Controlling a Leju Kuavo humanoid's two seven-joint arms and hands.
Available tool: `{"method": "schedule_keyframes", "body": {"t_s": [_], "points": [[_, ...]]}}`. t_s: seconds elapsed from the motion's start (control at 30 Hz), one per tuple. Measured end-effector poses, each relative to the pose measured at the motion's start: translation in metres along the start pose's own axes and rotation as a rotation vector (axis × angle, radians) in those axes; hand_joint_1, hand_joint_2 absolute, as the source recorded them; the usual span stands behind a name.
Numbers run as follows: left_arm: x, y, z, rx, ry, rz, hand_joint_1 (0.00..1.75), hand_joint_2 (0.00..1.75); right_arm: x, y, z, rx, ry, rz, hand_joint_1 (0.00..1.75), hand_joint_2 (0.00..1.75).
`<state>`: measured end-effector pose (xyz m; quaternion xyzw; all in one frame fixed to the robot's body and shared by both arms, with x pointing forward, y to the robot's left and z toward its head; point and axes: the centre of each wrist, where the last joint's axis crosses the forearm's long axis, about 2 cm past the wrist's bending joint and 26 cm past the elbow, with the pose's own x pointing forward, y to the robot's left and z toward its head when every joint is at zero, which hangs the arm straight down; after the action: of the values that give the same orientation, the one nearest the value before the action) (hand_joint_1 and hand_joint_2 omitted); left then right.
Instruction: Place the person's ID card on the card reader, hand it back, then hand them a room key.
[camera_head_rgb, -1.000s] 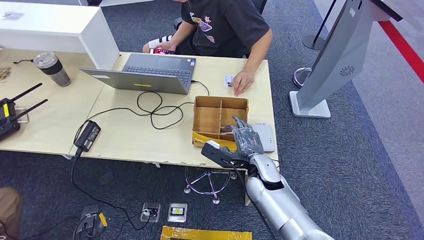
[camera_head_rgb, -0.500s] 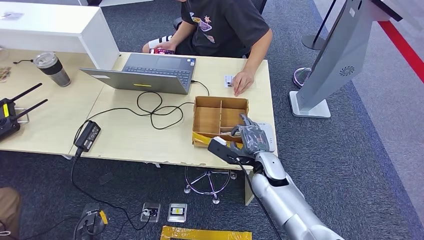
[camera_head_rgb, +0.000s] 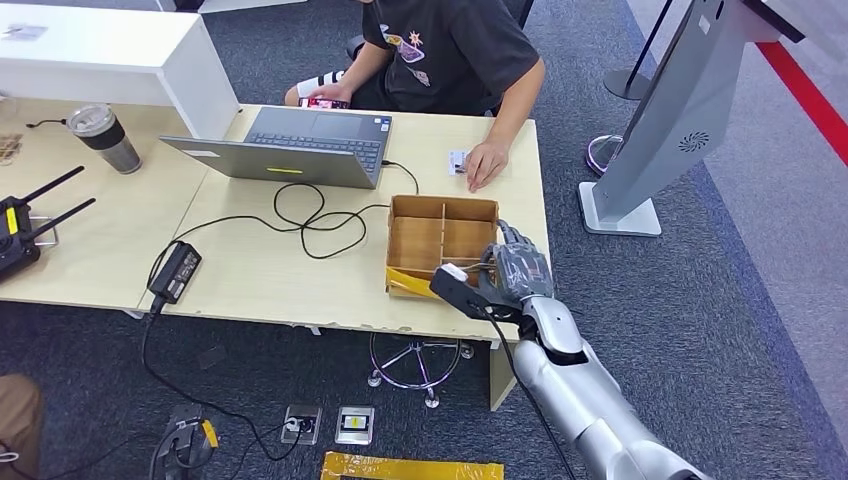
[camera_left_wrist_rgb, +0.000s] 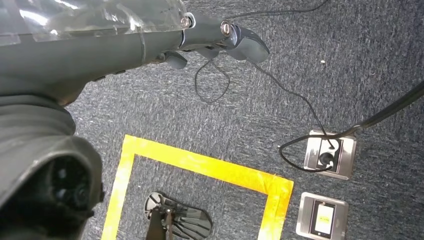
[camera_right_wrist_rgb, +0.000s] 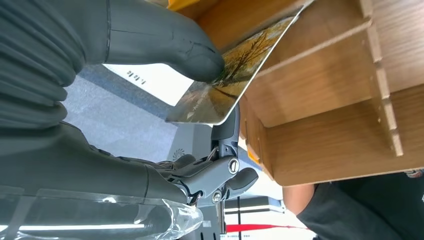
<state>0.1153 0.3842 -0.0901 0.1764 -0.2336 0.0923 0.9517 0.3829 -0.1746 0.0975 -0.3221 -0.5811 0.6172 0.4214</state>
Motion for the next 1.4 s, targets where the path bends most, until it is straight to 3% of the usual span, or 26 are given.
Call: {"method": "schedule_keyframes", "body": {"t_s": [0.1, 0.27, 0.57, 1.0, 1.2, 1.4], "points": [[0.0, 0.0, 0.0, -0.001, -0.002, -0.008, 0.0, 0.0, -0.003, -0.001, 0.0, -0.006, 0.005, 0.006, 1.58, 1.75], [0.0, 0.0, 0.0, -0.002, -0.003, -0.012, 0.0, 0.0, -0.008, -0.003, -0.001, -0.01, 0.009, 0.013, 1.75, 1.75], [0.001, -0.001, 0.0, 0.002, -0.007, -0.024, 0.0, 0.0, -0.012, -0.007, -0.002, -0.045, 0.001, 0.019, 1.75, 1.75], [0.001, -0.001, 0.0, 0.001, -0.01, -0.037, 0.0, 0.0, -0.016, -0.031, -0.012, -0.138, -0.009, 0.027, 1.75, 1.75], [0.001, -0.001, 0.0, 0.005, -0.009, -0.034, 0.0, 0.0, -0.011, -0.073, -0.025, -0.253, -0.04, -0.034, 1.75, 1.75], [-0.001, -0.001, 0.001, 0.012, -0.004, -0.032, 0.0, 0.0, -0.001, -0.171, -0.029, -0.555, -0.127, -0.123, 1.75, 1.75]]}}
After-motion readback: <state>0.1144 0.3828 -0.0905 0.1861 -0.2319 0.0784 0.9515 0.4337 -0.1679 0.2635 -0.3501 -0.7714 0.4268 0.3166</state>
